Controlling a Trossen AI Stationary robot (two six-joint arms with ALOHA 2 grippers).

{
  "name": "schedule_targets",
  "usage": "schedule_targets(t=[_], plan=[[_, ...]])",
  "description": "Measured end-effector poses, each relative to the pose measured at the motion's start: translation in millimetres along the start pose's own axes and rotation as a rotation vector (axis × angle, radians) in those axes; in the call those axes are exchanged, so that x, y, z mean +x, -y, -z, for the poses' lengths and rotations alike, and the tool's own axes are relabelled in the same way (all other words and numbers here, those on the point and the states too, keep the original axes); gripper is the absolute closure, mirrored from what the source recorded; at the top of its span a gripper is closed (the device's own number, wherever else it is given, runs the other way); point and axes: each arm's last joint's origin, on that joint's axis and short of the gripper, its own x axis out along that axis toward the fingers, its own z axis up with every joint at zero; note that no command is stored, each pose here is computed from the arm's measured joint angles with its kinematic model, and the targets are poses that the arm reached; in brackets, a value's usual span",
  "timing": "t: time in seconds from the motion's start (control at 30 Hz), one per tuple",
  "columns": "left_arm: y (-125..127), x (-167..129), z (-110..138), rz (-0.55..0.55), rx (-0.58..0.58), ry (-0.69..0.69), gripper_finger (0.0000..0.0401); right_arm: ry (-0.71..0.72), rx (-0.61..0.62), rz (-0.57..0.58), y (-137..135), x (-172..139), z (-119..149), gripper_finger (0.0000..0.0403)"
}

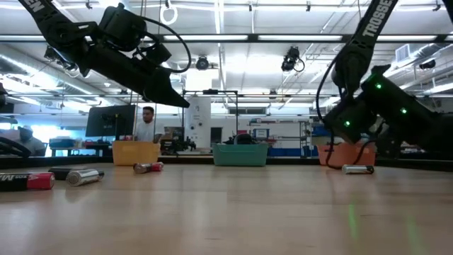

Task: Sort batteries
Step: Put the silver battery into the yellow bin

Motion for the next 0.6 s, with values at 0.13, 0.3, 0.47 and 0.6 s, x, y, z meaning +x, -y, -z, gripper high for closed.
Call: schedule_targets(t=[0.13,0.3,0.47,0.6], plan=[[0,0,0,0.000,0.000,0.000,0.0390,-0.008,-0.035,0.049,-1,-12,2,0.0397],[0,0,0,0.000,0.001,-0.003,0.0390,-0.033,-0.048,0.043,4,-5,3,0.0397],[0,0,0,0.000,0.002,-0.002,0.0390,-0.040,-0.036,0.034,7,5,3,0.0397],[0,0,0,0.000,0.002,-0.003,0.0390,-0.042,-0.033,0.027,9,7,3,0.0397]])
